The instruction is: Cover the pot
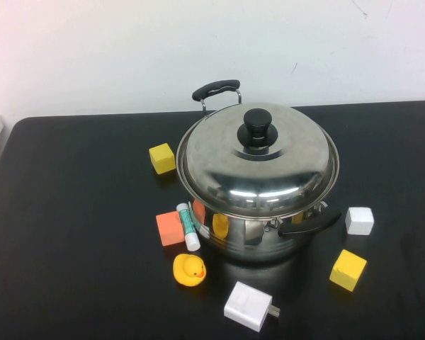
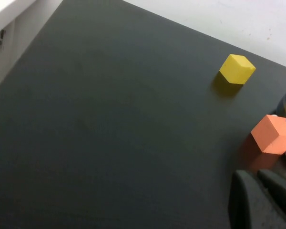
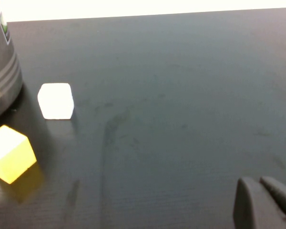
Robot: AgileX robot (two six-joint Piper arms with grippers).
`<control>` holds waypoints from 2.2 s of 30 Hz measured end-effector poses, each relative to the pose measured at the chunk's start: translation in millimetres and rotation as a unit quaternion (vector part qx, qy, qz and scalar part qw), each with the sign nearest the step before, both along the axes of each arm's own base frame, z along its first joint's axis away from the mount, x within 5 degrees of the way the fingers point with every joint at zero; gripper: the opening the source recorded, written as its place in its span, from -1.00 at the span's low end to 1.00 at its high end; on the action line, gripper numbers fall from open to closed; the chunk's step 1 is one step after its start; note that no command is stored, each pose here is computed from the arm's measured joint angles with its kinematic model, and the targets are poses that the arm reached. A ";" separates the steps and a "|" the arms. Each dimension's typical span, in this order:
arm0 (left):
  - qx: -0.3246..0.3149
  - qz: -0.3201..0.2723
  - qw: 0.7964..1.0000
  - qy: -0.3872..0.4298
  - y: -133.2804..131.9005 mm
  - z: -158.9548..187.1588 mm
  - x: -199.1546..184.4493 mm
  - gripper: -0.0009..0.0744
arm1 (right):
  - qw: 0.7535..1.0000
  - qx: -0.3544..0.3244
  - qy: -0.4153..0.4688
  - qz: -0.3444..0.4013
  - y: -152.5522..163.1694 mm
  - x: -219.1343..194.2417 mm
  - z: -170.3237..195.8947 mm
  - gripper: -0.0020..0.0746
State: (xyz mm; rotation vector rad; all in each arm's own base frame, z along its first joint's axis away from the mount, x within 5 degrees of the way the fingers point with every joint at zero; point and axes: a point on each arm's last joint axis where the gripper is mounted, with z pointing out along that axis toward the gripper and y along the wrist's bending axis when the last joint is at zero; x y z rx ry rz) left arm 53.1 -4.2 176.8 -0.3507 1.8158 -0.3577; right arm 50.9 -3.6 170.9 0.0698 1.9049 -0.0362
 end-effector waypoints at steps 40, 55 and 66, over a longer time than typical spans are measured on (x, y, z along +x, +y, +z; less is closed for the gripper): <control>0.085 -0.023 0.996 -0.004 0.0 -0.2 -0.1 -0.98 | 1.000 0.000 0.000 0.000 0.0 0.0 0.0 -0.95; 0.084 -0.023 0.996 -0.004 -0.1 -0.3 -0.1 -0.98 | 1.000 0.000 0.000 0.000 0.0 0.0 0.0 -0.95; 0.084 -0.023 0.996 -0.004 -0.1 -0.3 -0.1 -0.98 | 1.000 0.000 0.000 0.000 0.0 0.0 0.0 -0.95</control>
